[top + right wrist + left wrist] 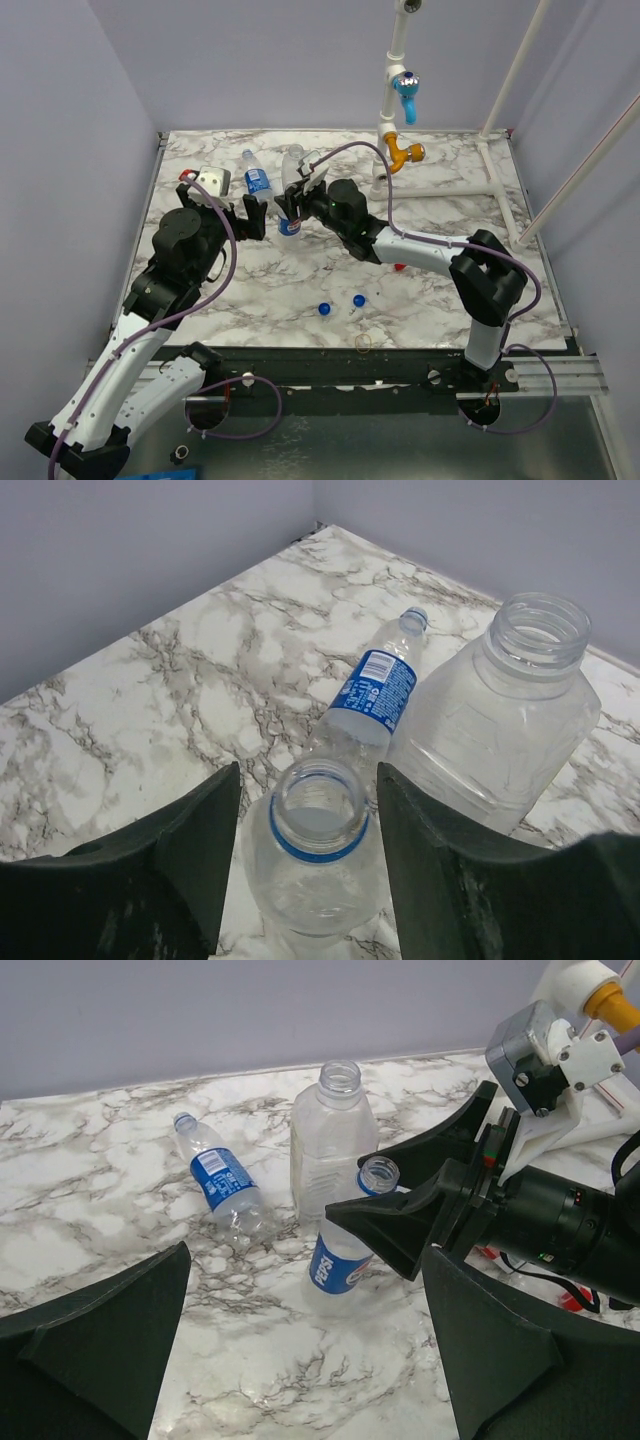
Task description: Unscrew the bottle caps
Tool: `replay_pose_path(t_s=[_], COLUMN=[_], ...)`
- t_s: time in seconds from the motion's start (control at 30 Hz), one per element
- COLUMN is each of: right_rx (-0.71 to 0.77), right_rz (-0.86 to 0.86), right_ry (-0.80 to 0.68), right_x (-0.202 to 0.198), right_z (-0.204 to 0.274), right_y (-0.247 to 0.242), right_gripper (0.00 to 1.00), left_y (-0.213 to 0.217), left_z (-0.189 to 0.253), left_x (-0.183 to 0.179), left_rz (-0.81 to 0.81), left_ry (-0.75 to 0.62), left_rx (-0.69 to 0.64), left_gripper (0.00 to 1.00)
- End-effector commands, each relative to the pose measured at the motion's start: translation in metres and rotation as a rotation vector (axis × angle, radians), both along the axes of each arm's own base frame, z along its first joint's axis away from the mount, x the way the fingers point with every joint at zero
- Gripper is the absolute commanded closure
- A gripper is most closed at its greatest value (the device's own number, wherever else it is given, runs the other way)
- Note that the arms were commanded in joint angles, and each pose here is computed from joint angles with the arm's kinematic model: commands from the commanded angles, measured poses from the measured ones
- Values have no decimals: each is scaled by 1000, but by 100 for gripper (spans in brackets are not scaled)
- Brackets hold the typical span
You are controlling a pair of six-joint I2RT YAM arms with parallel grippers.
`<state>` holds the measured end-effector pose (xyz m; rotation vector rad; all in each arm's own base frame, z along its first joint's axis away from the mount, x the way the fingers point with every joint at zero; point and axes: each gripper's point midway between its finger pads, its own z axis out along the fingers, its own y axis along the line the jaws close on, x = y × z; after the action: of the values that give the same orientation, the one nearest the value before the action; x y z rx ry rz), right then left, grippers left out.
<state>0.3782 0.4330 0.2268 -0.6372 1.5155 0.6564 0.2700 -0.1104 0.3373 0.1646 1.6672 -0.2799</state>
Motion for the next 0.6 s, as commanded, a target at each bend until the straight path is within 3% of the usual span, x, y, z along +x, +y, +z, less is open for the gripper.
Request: replay_pose_path(t_s=[0.0,0.57], right_rx=[-2,-11], right_rz=[-17,-29], right_ry=[-23,40], right_x=[2,1], right_z=[-1,27], right_y=[-3,-5], right_gripper=[38,9], left_y=[-8,-19], left_z=[-8,-9], left_x=[-3,-6], left_rz=[-59,-124], left_ry=[18,28], left_rx=[23,21], left_gripper=[1,1])
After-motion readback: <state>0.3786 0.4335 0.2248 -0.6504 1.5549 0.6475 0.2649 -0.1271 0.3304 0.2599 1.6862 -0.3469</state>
